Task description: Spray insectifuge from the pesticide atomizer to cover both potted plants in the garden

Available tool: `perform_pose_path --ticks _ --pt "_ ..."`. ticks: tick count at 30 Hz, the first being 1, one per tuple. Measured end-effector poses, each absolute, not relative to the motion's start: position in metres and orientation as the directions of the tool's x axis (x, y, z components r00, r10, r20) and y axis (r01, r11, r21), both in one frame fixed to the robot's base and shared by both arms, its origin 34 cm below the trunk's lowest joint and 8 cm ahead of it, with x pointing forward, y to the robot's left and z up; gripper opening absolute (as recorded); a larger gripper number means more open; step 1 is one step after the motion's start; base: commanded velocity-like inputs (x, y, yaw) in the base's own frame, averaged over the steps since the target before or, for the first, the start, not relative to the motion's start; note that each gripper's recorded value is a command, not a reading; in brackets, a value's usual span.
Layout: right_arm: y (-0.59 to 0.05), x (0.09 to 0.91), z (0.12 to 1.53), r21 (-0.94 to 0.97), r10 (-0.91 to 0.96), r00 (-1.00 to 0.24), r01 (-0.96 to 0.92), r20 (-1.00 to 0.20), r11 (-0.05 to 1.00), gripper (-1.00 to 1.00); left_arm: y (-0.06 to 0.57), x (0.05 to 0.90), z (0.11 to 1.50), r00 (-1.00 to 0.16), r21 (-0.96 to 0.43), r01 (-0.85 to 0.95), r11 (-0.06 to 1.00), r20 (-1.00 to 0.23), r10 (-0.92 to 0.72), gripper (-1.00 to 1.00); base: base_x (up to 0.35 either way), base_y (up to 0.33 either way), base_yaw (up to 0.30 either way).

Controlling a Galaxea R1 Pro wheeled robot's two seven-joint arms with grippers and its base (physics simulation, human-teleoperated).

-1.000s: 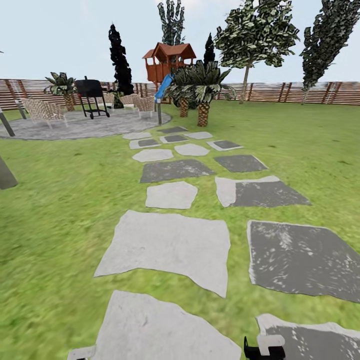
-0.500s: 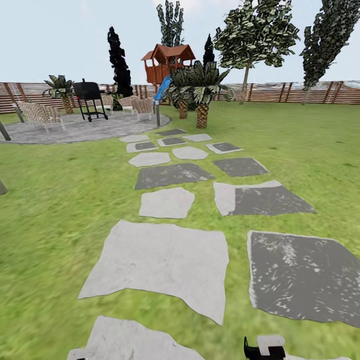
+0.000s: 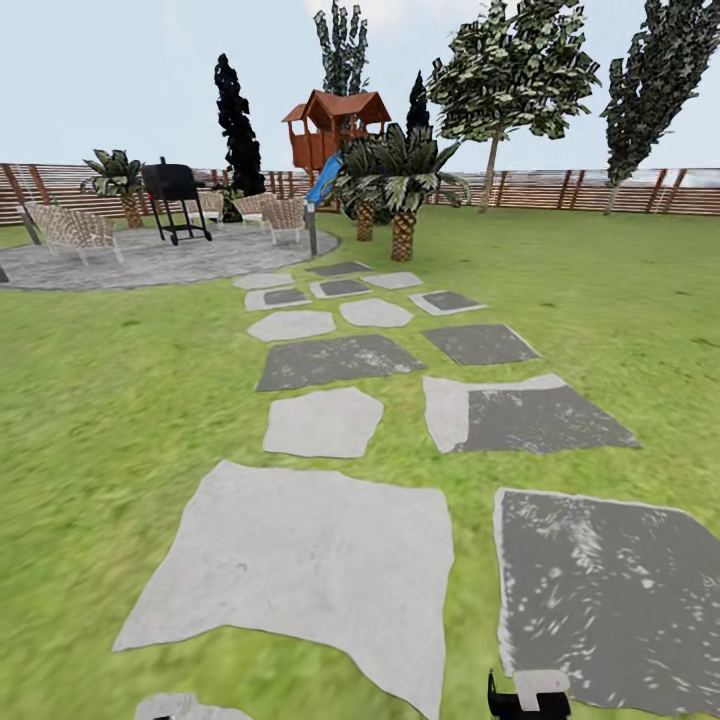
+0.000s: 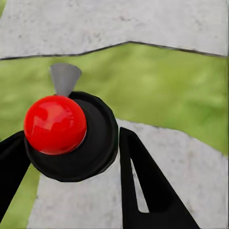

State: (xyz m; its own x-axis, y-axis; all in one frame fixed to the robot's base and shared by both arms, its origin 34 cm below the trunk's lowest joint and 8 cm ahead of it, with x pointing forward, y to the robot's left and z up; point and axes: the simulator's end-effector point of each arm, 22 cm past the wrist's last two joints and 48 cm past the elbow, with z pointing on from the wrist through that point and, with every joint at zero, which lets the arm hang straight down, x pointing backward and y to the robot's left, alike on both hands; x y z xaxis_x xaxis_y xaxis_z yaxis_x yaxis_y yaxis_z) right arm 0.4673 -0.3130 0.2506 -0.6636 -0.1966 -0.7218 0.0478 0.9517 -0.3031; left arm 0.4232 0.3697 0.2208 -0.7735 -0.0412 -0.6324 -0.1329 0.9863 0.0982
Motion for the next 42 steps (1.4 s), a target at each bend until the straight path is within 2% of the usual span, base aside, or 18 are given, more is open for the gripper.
perform_pose_path --ticks 13,21,32,42 --pt "-0.316 0.468 0.252 -0.304 -0.189 -0.662 0.061 -0.725 0.951 1.0 0.371 0.423 0.221 -0.773 0.099 -0.134 0.986 -0.633 -0.041 -1.0 0.339 -0.128 0.0" --pt "-0.338 0.458 0.249 -0.261 -0.046 -0.679 0.217 -0.733 0.94 1.0 0.37 0.423 0.221 -0.774 0.099 -0.132 0.986 -0.632 -0.04 -1.0 0.339 -0.127 0.0" --pt "-0.335 0.457 0.248 -0.255 -0.041 -0.681 0.216 -0.731 0.943 1.0 0.369 0.423 0.221 -0.774 0.098 -0.131 0.987 -0.632 -0.04 -1.0 0.339 -0.127 0.0" --pt "-0.333 0.457 0.248 -0.253 -0.042 -0.682 0.213 -0.73 0.944 1.0 0.369 0.423 0.221 -0.773 0.097 -0.133 0.986 -0.632 -0.042 -1.0 0.339 -0.128 0.225"
